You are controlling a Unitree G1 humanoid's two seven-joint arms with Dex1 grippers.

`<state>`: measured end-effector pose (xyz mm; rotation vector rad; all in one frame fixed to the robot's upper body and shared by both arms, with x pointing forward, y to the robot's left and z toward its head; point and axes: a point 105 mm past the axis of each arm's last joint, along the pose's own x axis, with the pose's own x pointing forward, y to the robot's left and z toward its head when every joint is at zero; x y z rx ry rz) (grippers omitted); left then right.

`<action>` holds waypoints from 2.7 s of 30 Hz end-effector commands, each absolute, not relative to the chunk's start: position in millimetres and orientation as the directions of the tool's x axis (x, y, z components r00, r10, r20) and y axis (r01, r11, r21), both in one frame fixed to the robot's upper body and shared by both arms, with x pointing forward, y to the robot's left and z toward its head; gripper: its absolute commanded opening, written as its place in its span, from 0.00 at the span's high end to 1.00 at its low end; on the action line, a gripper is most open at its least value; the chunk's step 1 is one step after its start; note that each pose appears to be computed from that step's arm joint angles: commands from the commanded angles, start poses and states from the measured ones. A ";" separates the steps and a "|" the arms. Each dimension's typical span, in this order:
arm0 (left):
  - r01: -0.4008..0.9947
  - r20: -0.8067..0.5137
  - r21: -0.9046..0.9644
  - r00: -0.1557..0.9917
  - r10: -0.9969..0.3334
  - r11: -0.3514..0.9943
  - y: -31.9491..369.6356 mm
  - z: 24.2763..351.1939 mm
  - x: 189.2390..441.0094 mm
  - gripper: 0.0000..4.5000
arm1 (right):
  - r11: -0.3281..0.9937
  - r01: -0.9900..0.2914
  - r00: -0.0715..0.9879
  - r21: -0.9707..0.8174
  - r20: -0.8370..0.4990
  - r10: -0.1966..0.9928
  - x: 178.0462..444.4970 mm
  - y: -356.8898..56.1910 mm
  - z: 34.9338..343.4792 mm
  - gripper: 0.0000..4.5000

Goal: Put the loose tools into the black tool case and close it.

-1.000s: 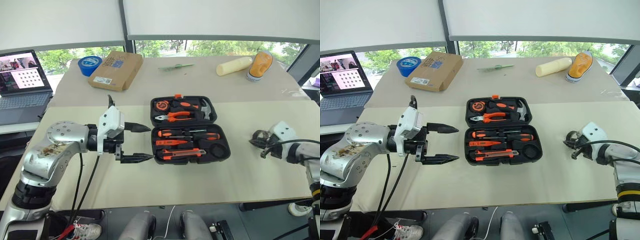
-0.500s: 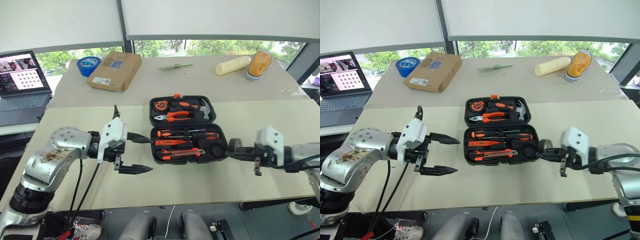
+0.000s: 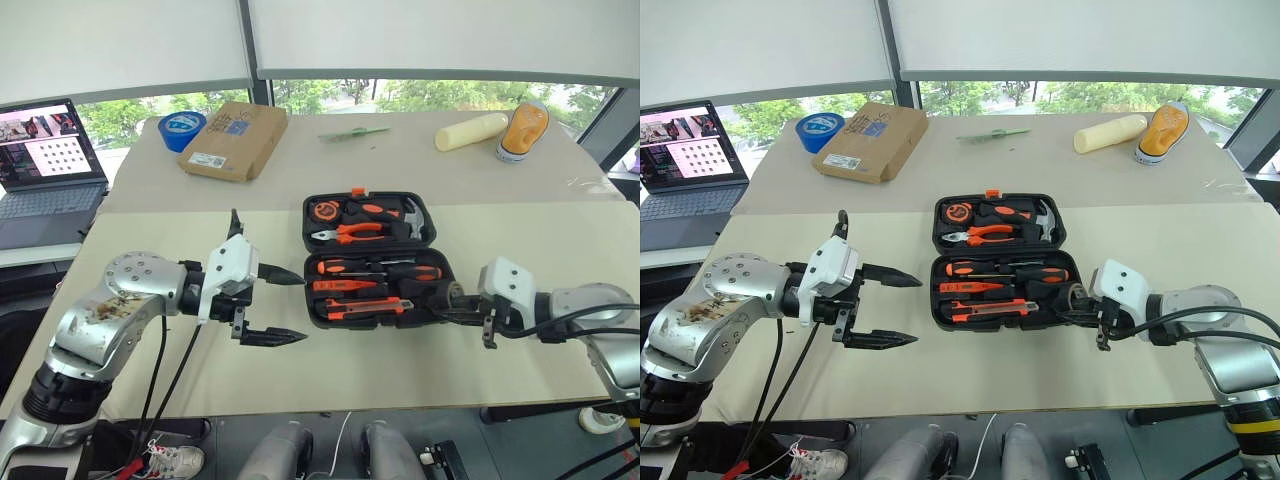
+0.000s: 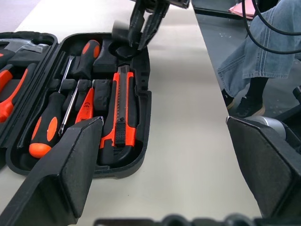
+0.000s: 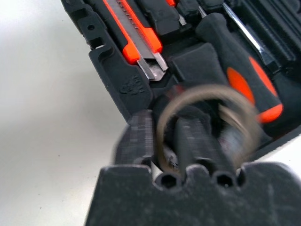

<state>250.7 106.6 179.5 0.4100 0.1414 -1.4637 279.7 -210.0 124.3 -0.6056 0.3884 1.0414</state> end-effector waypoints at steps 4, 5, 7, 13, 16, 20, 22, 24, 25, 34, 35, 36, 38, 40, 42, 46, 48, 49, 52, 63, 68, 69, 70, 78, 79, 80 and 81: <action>0.968 -0.328 0.248 0.124 -0.936 0.042 102.5 190.9 251.9 0.00 | 0.299 -0.914 0.405 -0.275 -0.568 0.716 268.6 -201.9 136.0 0.22; 0.968 -0.328 0.249 0.126 -0.936 0.043 102.5 191.3 252.5 0.00 | 0.294 -0.913 0.406 -0.282 -0.568 0.716 268.1 -201.6 138.3 0.15; 0.967 -0.327 0.250 0.129 -0.936 0.046 102.5 191.5 253.4 0.00 | 0.289 -0.911 0.410 -0.294 -0.568 0.714 267.5 -202.5 143.6 0.01; 0.944 -0.347 0.281 0.269 -0.898 0.174 117.5 179.6 277.3 0.00 | 0.412 -0.852 0.524 -0.324 -0.519 0.676 281.6 -228.7 168.7 0.01; 0.916 -0.413 0.325 0.363 -0.835 0.237 136.7 159.2 294.7 0.06 | 0.507 -0.807 0.589 -0.303 -0.480 0.651 293.2 -248.6 174.1 0.19; 0.889 -0.407 0.367 0.419 -0.811 0.275 143.1 152.2 313.3 0.36 | 0.589 -0.754 0.648 -0.292 -0.484 0.588 309.3 -275.4 165.6 0.50; 0.872 -0.396 0.371 0.459 -0.795 0.319 143.5 151.0 327.1 0.51 | 0.632 -0.712 0.689 -0.307 -0.479 0.544 322.6 -285.5 159.2 0.63; 0.853 -0.409 0.400 0.493 -0.768 0.335 143.7 145.5 340.2 0.66 | 0.652 -0.693 0.708 -0.309 -0.464 0.532 336.5 -283.2 154.5 0.77; 0.855 -0.426 0.406 0.489 -0.762 0.322 141.9 140.4 342.9 0.75 | 0.639 -0.698 0.704 -0.322 -0.470 0.532 342.4 -278.5 150.9 0.86; 0.894 -0.475 0.376 0.411 -0.778 0.243 114.7 120.2 349.6 0.99 | 0.578 -0.716 0.694 -0.392 -0.488 0.529 374.7 -249.0 138.3 1.00; 0.893 -0.466 0.378 0.412 -0.783 0.245 110.5 123.3 352.9 0.99 | 0.542 -0.748 0.660 -0.383 -0.511 0.550 371.9 -242.4 134.1 1.00; 0.893 -0.455 0.378 0.409 -0.791 0.244 106.6 126.4 355.0 0.99 | 0.510 -0.776 0.628 -0.371 -0.526 0.573 368.7 -236.3 132.2 1.00; 0.899 -0.442 0.375 0.386 -0.810 0.224 100.8 130.5 354.3 0.99 | 0.461 -0.814 0.581 -0.355 -0.535 0.614 362.3 -227.6 133.5 1.00; 0.906 -0.436 0.375 0.358 -0.826 0.196 97.6 132.8 349.6 0.99 | 0.428 -0.834 0.551 -0.347 -0.540 0.636 355.9 -224.5 135.6 1.00; 0.909 -0.428 0.372 0.346 -0.835 0.186 96.0 135.2 345.9 0.99 | 0.401 -0.850 0.526 -0.341 -0.553 0.646 348.9 -224.3 136.0 1.00; 0.931 -0.420 0.346 0.266 -0.868 0.118 91.8 136.7 323.8 0.99 | 0.361 -0.870 0.493 -0.336 -0.565 0.662 333.0 -220.3 137.7 1.00; 0.939 -0.427 0.333 0.229 -0.875 0.083 91.6 134.8 313.5 0.99 | 0.346 -0.876 0.482 -0.337 -0.566 0.669 327.5 -217.3 137.5 1.00; 0.943 -0.430 0.324 0.214 -0.877 0.071 91.7 133.4 309.0 0.99 | 0.339 -0.879 0.476 -0.336 -0.565 0.674 324.5 -214.8 137.6 1.00; 0.952 -0.440 0.301 0.189 -0.878 0.054 91.4 128.1 299.3 0.99 | 0.322 -0.888 0.457 -0.328 -0.558 0.693 315.6 -205.4 137.9 1.00; 0.962 -0.512 0.272 0.143 -0.847 -0.002 102.5 106.4 265.8 0.99 | 0.269 -0.917 0.397 -0.295 -0.602 0.693 271.2 -193.4 121.0 1.00; 0.965 -0.540 0.259 0.109 -0.835 -0.042 110.5 95.6 238.6 0.99 | 0.283 -0.915 0.404 -0.288 -0.619 0.674 252.1 -199.5 116.2 1.00; 0.968 -0.536 0.251 0.113 -0.837 -0.030 110.6 94.7 237.1 0.99 | 0.288 -0.912 0.409 -0.291 -0.619 0.670 250.8 -200.6 116.2 1.00; 0.969 -0.536 0.248 0.121 -0.836 -0.018 111.6 93.5 237.0 0.99 | 0.299 -0.906 0.424 -0.300 -0.622 0.658 250.7 -203.5 115.8 1.00; 0.959 -0.615 0.233 0.275 -0.739 0.162 156.3 76.6 256.2 1.00 | 0.393 -0.858 0.509 -0.331 -0.653 0.561 255.0 -236.7 121.2 0.94; 0.952 -0.618 0.231 0.302 -0.726 0.200 165.5 77.3 260.6 0.94 | 0.415 -0.849 0.521 -0.327 -0.645 0.558 256.4 -240.0 124.3 0.87; 0.946 -0.618 0.225 0.322 -0.717 0.232 173.5 78.3 263.8 0.88 | 0.436 -0.839 0.535 -0.324 -0.638 0.555 258.1 -242.8 127.3 0.82; 0.938 -0.614 0.209 0.347 -0.709 0.278 183.4 81.0 267.8 0.84 | 0.462 -0.825 0.554 -0.326 -0.630 0.545 260.9 -247.0 130.9 0.76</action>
